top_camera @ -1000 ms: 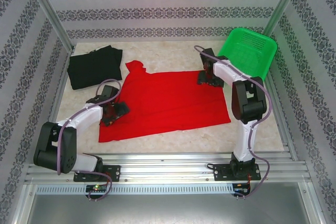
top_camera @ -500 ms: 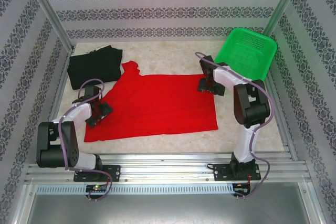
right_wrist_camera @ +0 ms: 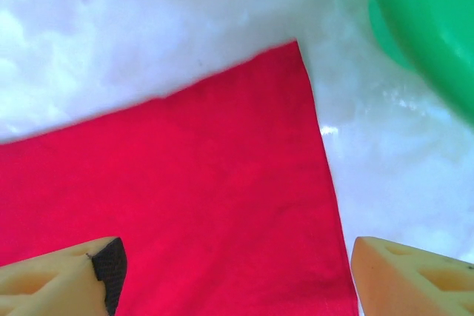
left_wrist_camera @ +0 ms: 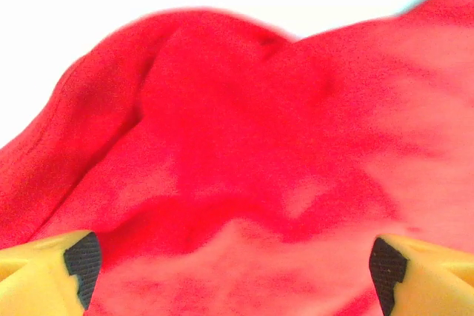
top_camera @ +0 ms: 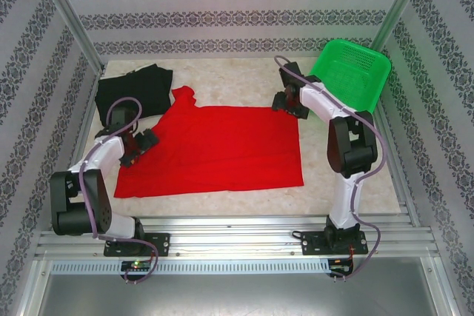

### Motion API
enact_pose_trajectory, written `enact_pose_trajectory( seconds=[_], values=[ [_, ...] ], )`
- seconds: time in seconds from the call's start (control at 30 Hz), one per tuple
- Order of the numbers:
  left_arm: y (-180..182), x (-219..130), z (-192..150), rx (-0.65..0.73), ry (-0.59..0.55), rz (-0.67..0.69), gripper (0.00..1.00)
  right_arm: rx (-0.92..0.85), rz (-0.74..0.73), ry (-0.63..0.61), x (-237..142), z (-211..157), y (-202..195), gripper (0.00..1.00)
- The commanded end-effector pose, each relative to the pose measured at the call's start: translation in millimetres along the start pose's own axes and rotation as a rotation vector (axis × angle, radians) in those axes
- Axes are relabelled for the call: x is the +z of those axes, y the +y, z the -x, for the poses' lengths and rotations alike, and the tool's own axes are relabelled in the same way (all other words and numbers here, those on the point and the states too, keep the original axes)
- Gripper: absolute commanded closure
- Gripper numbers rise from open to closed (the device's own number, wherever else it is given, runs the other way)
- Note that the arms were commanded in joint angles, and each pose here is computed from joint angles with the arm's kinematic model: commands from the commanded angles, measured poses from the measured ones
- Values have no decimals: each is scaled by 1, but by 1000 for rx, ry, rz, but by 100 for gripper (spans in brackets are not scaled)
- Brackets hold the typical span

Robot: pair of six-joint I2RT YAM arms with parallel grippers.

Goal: Fold and stack the t-shirts

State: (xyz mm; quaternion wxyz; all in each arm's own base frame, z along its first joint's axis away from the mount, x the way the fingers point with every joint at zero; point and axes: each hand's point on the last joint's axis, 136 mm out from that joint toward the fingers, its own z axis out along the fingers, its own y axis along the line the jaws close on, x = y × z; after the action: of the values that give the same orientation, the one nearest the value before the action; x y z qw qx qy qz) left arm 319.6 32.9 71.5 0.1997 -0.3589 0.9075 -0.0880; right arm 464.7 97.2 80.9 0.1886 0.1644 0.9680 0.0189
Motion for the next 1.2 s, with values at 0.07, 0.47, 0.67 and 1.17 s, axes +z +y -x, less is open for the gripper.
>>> enact_pose_trajectory(
  seconds=[0.07,0.47,0.67,1.17],
  values=[
    [-62,-53,39,124,-106,-178,4,16,-68,-11,18,20,-3,25],
    [-175,-56,75,351,-204,-371,2,-10,-157,2,49,27,-8,32],
    [-202,-29,74,389,-188,-372,2,-46,-198,-2,56,31,-13,34],
    [-210,57,99,408,-140,-104,5,-141,-248,27,67,23,-16,55]
  ],
)
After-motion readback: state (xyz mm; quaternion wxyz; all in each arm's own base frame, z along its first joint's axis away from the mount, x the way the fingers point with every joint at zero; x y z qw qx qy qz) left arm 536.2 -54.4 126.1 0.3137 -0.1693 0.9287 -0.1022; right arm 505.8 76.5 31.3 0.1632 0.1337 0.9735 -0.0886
